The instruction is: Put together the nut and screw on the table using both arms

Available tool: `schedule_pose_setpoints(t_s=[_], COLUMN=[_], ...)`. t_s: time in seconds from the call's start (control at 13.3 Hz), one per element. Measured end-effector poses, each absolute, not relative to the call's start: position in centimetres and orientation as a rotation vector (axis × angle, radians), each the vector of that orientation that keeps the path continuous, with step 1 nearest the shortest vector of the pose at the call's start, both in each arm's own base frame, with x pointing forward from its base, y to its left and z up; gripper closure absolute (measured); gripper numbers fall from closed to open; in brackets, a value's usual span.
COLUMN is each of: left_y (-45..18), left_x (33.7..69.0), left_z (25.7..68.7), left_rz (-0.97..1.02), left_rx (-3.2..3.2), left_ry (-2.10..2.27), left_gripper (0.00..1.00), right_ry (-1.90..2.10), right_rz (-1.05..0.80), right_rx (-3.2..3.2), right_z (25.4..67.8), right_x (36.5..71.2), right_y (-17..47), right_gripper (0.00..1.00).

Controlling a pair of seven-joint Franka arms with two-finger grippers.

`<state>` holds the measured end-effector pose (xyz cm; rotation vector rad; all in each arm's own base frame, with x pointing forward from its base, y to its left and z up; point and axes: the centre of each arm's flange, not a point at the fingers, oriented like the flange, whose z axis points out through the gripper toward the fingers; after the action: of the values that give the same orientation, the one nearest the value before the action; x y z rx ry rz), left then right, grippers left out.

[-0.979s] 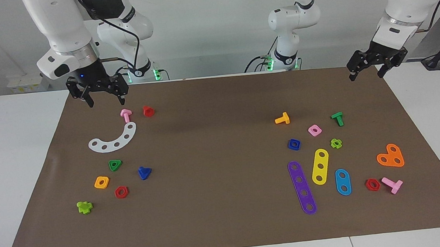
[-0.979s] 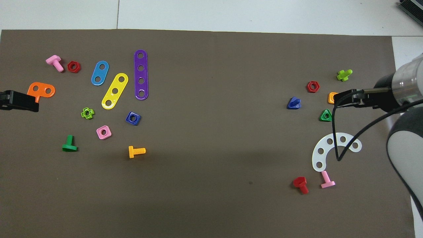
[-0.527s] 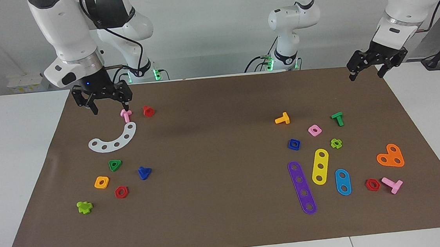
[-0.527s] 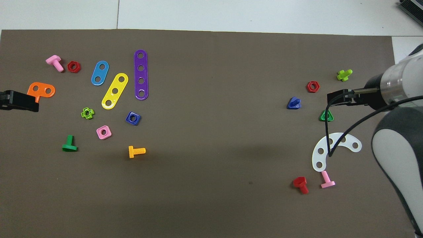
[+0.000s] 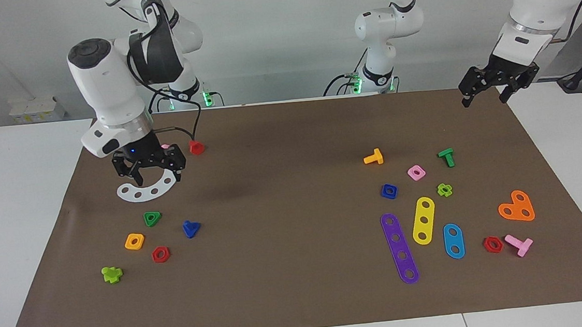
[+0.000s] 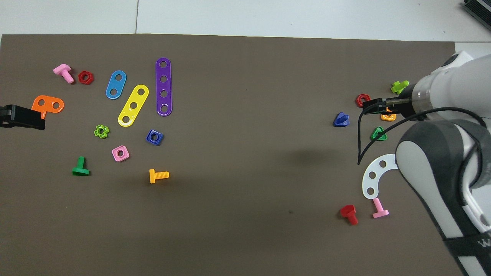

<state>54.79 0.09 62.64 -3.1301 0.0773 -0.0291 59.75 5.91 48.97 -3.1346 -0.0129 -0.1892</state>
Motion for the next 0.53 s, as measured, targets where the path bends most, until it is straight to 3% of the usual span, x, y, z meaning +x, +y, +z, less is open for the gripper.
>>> schedule_pose_setpoints(t_s=[0.15,0.23,0.53], left_y=[0.1,0.1,0.1], left_x=[54.8,54.8,54.8], left_z=[62.6,62.6,62.6], left_rz=[-0.029,-0.029,-0.029], left_rx=[-3.13,-3.13,-3.13], left_ry=[0.077,0.077,0.077], left_gripper=[0.0,0.0,0.0], right_ry=[-0.016,-0.017,-0.018], right_rz=[-0.169,-0.17,-0.172], right_rx=[-3.136,-3.135,-3.132], right_z=[46.3,45.0,39.6], right_x=[60.7,61.2,63.0], right_y=[6.1,6.2,6.4], right_gripper=[0.06,0.14,0.16])
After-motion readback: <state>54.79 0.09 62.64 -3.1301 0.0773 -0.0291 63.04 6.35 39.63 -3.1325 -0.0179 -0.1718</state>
